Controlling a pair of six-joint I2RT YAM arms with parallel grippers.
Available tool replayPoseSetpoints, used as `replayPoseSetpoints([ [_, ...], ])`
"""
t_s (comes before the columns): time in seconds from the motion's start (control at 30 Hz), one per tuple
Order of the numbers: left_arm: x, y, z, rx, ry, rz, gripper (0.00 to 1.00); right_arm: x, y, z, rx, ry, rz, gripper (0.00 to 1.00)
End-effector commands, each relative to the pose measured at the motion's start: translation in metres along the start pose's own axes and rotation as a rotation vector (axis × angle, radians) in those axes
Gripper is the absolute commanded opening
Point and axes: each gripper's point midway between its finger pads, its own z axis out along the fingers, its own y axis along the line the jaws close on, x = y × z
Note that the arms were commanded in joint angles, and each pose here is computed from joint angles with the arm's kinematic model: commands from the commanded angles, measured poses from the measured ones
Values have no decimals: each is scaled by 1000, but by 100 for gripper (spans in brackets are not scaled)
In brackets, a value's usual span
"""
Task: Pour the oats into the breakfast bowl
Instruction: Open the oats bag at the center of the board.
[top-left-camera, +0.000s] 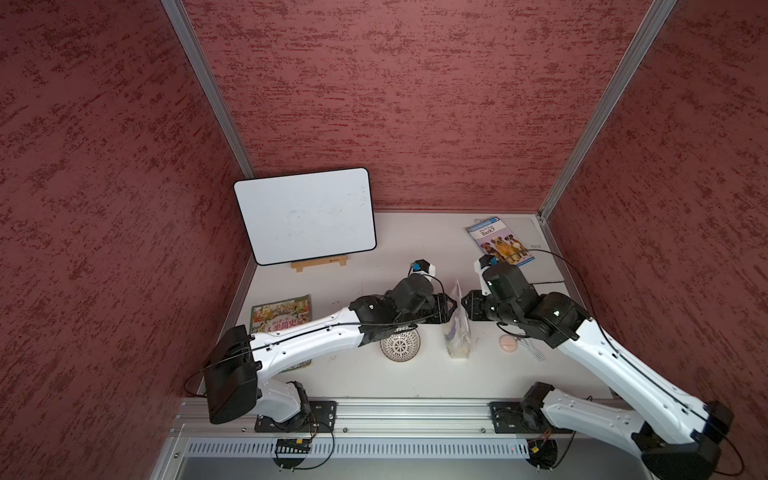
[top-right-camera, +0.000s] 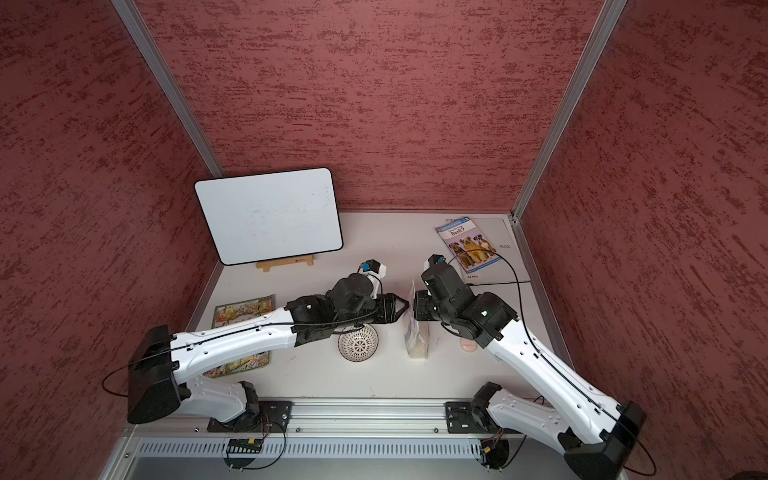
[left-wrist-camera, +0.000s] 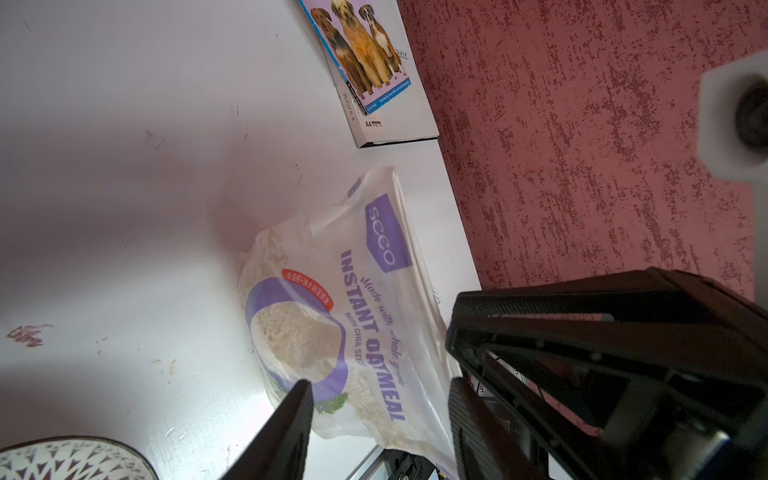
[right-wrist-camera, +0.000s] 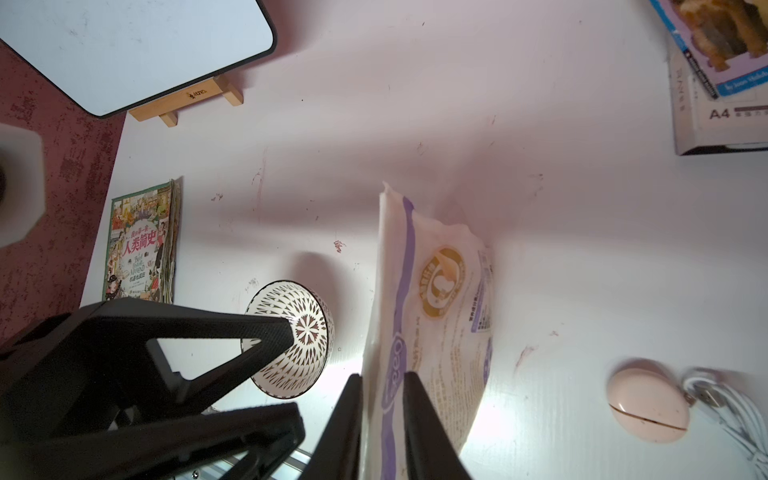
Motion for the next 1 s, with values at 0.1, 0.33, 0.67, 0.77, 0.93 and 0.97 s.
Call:
replayPoseSetpoints([
  [0.1, -9, -13, 5, 41, -5, -6, 54, -1, -1, 4, -10, -4, 7, 16],
  [0.33, -11, -15, 8, 47, -4, -8, 52, 2, -3, 8, -7, 7, 9, 13],
  [0.67, -15, -16, 13, 60, 6, -18, 45, 2, 1, 6, -35, 1, 20, 0],
  [0.77, -18, -16, 16, 56, 7, -20, 43, 4, 0, 7, -36, 6, 20, 0],
  [0.93, -21, -18, 20, 63, 10, -25, 41, 5, 2, 7, -46, 9, 21, 0],
  [0.97, -22, -17, 21, 62, 12, -27, 40, 6, 2, 7, -46, 10, 20, 0],
])
